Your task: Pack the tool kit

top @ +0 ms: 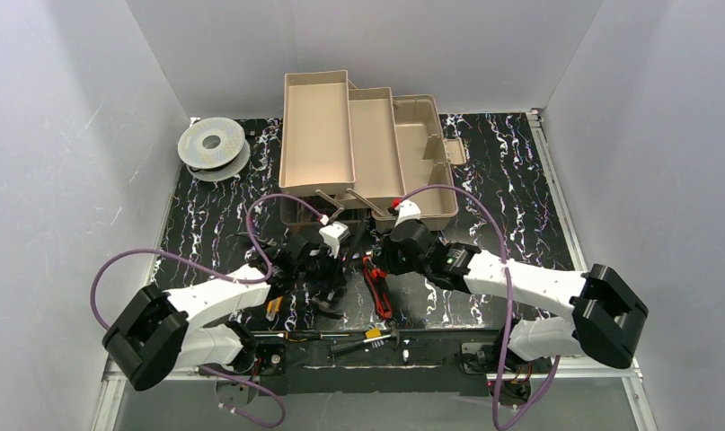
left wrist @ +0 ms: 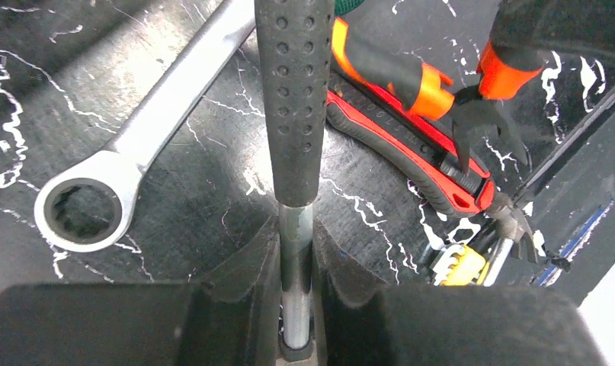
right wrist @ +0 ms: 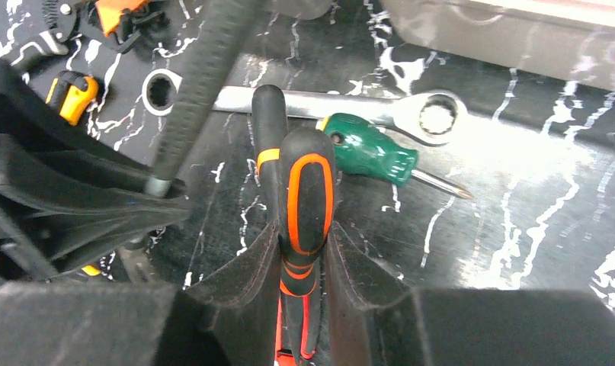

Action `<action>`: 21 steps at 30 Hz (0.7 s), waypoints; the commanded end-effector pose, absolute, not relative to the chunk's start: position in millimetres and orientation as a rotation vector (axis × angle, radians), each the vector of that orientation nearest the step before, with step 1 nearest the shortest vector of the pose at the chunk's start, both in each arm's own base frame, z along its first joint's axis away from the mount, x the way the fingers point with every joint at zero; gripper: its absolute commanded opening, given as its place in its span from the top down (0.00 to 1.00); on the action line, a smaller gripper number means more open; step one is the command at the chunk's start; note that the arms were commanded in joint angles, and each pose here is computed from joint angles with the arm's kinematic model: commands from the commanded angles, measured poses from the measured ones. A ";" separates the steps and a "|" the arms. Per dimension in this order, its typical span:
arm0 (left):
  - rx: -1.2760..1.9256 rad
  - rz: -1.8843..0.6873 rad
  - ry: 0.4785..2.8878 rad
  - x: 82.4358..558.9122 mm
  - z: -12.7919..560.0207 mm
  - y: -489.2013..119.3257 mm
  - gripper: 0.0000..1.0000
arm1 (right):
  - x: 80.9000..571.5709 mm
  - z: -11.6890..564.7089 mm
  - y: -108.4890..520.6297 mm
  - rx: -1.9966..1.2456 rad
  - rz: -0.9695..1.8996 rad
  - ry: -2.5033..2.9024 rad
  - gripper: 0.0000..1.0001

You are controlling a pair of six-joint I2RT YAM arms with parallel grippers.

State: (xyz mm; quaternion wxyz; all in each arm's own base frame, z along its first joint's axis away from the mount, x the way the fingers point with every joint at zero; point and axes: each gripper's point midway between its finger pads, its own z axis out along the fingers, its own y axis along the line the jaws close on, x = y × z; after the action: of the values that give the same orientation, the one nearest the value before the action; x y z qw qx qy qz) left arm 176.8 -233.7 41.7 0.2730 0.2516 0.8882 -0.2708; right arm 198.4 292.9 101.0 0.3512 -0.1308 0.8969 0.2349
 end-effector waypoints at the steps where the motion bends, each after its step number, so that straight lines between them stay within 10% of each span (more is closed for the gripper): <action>1: 0.635 -0.737 2.313 185.1 79.0 -236.4 1.00 | 214.5 136.9 281.1 -0.287 0.563 2.194 0.99; 21: 0.644 -0.991 1.935 176.3 250.0 -251.9 1.00 | 288.3 305.1 213.1 -0.138 0.487 1.709 0.99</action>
State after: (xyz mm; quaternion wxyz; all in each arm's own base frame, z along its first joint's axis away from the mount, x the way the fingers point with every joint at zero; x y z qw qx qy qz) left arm 165.7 -251.5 201.5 0.3826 0.2646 0.7945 -0.3903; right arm 246.3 230.1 233.4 0.5594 -0.1301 0.7906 0.2123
